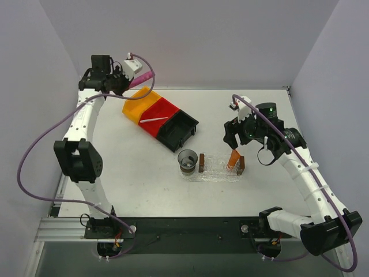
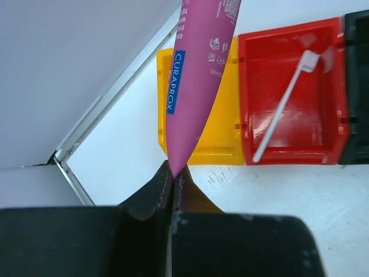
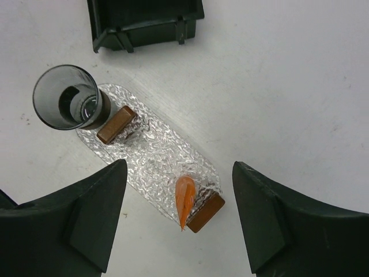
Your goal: Prepare toiletry sets of a toothbrush and toothpaste on the tray
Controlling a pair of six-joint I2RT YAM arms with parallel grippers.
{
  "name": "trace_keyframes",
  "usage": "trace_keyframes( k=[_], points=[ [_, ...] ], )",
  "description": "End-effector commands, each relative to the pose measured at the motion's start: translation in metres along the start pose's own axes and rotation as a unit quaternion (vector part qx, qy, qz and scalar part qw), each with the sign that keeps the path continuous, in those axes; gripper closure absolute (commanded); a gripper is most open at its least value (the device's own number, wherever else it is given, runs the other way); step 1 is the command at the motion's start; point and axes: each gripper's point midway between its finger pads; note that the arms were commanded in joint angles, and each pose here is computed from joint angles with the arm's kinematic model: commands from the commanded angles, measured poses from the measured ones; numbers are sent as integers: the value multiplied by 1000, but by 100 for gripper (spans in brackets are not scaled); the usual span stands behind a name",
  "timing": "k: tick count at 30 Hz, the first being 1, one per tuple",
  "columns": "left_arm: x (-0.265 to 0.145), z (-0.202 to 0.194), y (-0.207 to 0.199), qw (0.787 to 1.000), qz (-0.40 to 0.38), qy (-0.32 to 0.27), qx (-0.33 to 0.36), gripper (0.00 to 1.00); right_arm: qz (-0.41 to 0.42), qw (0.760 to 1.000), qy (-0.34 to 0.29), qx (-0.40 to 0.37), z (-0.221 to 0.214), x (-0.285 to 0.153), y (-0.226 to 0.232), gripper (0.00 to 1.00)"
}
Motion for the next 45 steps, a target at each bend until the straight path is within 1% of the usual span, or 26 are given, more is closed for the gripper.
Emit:
trace_keyframes(
  k=[1,2,3,4,5,6,8,10,11,12,13,14,15,16,19,20,22,23,24,25,26,28,29,36,43,45],
  points=[
    [-75,55,-31,994,-45,-101,11,100,51,997,-51,-41,41,-22,24,30],
    [-92,58,-44,992,-56,-112,12,100,60,995,-57,-56,45,-26,30,28],
    [-99,61,-60,988,-85,-128,11,100,71,992,-60,-87,48,-29,39,24],
    [-107,63,-75,986,-102,-133,12,100,74,989,-69,-110,56,-34,45,13],
    [-122,61,-89,984,-112,-139,13,100,66,987,-67,-128,57,-36,46,12],
    [-130,64,-104,980,-130,-148,15,100,79,980,-72,-170,61,-38,60,10],
    [-149,67,-135,975,-151,-158,32,100,76,974,-80,-200,71,-44,66,10],
    [-161,65,-160,972,-172,-151,45,100,84,963,-97,-238,86,-51,78,10],
    [-173,69,-183,967,-193,-157,58,100,77,960,-92,-253,87,-52,79,9],
    [-178,65,-196,965,-209,-149,55,100,73,956,-93,-270,91,-54,81,8],
    [-189,68,-206,961,-219,-156,58,100,78,944,-102,-305,98,-57,93,8],
    [-192,66,-222,958,-238,-151,48,100,75,938,-100,-323,99,-58,97,8],
    [-196,66,-229,957,-245,-148,43,100,50,935,-90,-340,100,-57,92,8],
    [-199,66,-233,957,-249,-146,40,100,56,917,-92,-383,101,-56,106,8],
    [-205,64,-245,954,-268,-132,19,100,8,893,-70,-445,100,-51,104,8],
    [-205,62,-249,953,-274,-126,11,100,8,878,-71,-473,100,-48,112,8],
    [-206,59,-256,951,-285,-118,4,100,-10,867,-64,-494,99,-44,112,8],
    [-206,58,-259,950,-291,-114,-2,100,-10,855,-76,-512,102,-44,121,9],
    [-207,58,-262,948,-297,-113,-2,100,-12,850,-68,-523,97,-39,122,9],
    [-207,57,-265,947,-302,-109,-3,100,-27,845,-73,-529,101,-38,124,9],
    [-207,55,-268,946,-307,-104,-5,100,-29,834,-71,-547,98,-34,129,9],
    [-206,53,-273,944,-316,-98,-4,100,-48,826,-73,-557,101,-30,130,9],
    [-207,52,-276,942,-323,-94,-5,100,-49,817,-73,-570,100,-29,135,9],
    [-207,48,-291,934,-348,-80,-7,100,-79,792,-62,-602,100,-12,144,11],
    [-203,43,-303,929,-364,-65,-6,100,-99,779,-62,-616,106,-4,151,14],
    [-203,42,-305,927,-369,-63,-4,100,-96,778,-62,-618,106,-2,154,15]
  ],
)
Point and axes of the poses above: each gripper's point midway between its finger pads, its own x axis out along the fingers, its own y axis along the line the jaws close on, z = x × y, and after that the axes turned 1 degree about x, right-handed
